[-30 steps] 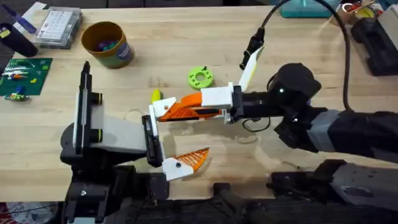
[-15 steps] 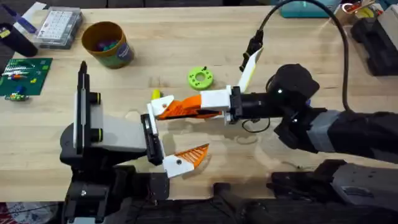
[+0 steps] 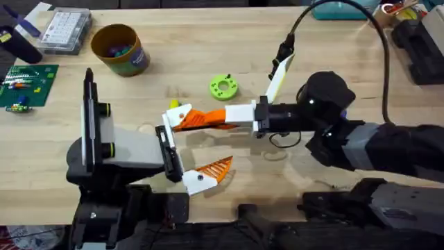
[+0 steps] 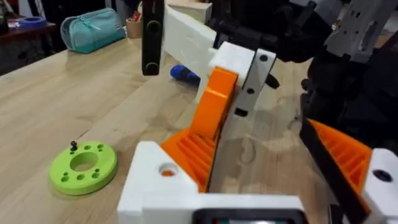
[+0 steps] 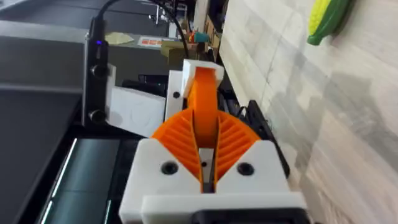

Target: Pick up the gripper from the table and insert it into the empty holder that is missing its gripper. Then pick up a screw, insert it into the mounting hole, and use the screwdriver to tighten it. Finally, clean up the table by picking up the vegetable and placing it into the bucket.

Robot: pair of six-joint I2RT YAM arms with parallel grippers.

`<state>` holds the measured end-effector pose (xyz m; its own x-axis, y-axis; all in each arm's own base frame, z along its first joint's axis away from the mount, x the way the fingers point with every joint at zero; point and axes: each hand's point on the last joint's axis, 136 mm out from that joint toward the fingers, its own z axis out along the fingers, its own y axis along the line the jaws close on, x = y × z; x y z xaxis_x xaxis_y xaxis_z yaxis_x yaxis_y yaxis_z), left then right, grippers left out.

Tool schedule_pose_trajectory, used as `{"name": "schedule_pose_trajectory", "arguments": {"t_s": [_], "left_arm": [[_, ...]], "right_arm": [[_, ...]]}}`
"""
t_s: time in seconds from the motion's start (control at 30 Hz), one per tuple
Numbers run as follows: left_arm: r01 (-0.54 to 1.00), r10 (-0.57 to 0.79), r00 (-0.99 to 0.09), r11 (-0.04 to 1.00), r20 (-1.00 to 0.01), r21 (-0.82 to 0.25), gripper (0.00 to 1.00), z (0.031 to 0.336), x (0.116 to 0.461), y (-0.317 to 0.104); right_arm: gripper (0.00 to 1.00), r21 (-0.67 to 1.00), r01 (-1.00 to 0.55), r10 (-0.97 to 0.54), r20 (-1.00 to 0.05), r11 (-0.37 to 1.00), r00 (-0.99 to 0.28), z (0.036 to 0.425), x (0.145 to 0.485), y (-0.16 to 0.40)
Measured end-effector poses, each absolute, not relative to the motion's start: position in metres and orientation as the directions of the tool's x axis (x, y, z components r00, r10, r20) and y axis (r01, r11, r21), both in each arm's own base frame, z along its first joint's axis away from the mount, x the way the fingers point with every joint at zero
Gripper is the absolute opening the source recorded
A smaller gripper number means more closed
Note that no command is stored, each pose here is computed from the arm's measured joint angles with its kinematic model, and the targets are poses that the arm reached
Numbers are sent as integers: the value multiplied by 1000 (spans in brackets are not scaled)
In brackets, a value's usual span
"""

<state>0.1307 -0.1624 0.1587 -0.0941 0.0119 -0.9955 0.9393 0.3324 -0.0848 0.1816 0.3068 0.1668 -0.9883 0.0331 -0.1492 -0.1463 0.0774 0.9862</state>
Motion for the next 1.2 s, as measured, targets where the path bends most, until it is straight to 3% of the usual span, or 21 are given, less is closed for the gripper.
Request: {"name": "schedule_pose_trajectory", "arguments": {"t_s": [0.3,0.43,0.53,1.2], "left_arm": [[939,12,-95,333,-995,-86,987,159,131,-162],[940,11,-98,330,-995,-89,987,159,130,-163],[940,10,-100,328,-995,-91,987,159,130,-163],[933,4,-117,344,-993,-108,986,158,133,-161]], "right_arm": [[141,986,-133,61,-139,99,-988,162,186,306],[106,986,-134,77,-142,102,-987,162,189,306],[14,985,-138,83,-147,101,-986,163,190,306],[8,982,-133,51,-141,137,-989,163,197,314]]}}
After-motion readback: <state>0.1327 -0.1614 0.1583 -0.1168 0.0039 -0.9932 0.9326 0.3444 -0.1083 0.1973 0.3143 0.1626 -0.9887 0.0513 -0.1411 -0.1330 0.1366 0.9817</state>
